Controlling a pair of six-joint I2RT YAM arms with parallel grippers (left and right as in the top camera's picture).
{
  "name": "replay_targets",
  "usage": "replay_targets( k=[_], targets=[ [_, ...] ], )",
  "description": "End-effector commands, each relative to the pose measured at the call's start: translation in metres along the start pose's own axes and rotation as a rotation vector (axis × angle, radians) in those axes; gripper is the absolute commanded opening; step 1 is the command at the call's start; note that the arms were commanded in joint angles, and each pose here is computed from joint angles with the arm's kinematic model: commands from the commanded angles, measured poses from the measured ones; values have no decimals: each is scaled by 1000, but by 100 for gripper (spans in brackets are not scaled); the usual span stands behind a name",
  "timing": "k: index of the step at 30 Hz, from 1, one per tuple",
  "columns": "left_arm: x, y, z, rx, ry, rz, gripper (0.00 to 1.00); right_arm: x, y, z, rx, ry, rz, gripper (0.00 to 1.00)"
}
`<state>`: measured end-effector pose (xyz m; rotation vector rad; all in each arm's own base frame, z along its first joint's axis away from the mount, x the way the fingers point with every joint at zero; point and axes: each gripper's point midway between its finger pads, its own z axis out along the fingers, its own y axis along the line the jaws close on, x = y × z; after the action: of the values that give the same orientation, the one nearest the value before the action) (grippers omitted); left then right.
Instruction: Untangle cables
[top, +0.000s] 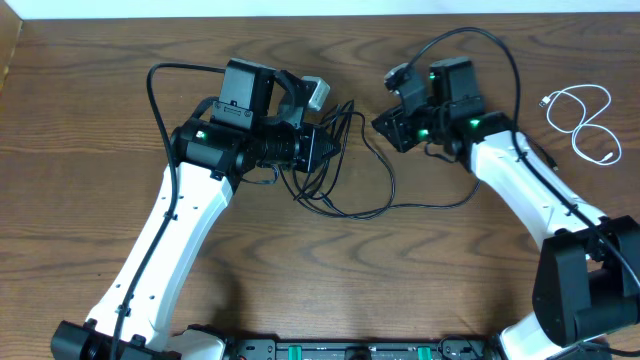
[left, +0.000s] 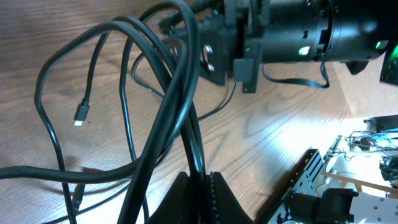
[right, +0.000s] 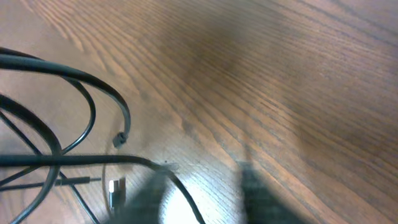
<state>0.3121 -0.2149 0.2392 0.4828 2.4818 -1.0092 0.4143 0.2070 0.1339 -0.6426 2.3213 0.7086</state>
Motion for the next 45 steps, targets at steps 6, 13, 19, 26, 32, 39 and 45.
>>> replay_targets(
  k=[6,13,19,26,32,39,45],
  targets=[
    [-5,-9,-8,18,-23,34,7,20,34,-5,-190,50,-274,74],
    [-5,-10,-8,27,-21,33,7,16,45,5,-207,6,-485,70],
    [-2,-10,-8,26,-11,25,7,5,45,16,-179,-39,-536,66],
    [-2,-22,-9,96,-7,32,7,7,39,33,-176,-45,-533,52],
    [-3,-23,-9,103,-9,35,7,-3,32,43,-153,-93,-550,30],
    [-5,3,-8,-47,-23,24,7,-25,1,27,-18,-133,-365,1],
    [-3,19,-10,-143,-22,10,7,-53,-47,-42,161,-223,-84,1]
  ],
)
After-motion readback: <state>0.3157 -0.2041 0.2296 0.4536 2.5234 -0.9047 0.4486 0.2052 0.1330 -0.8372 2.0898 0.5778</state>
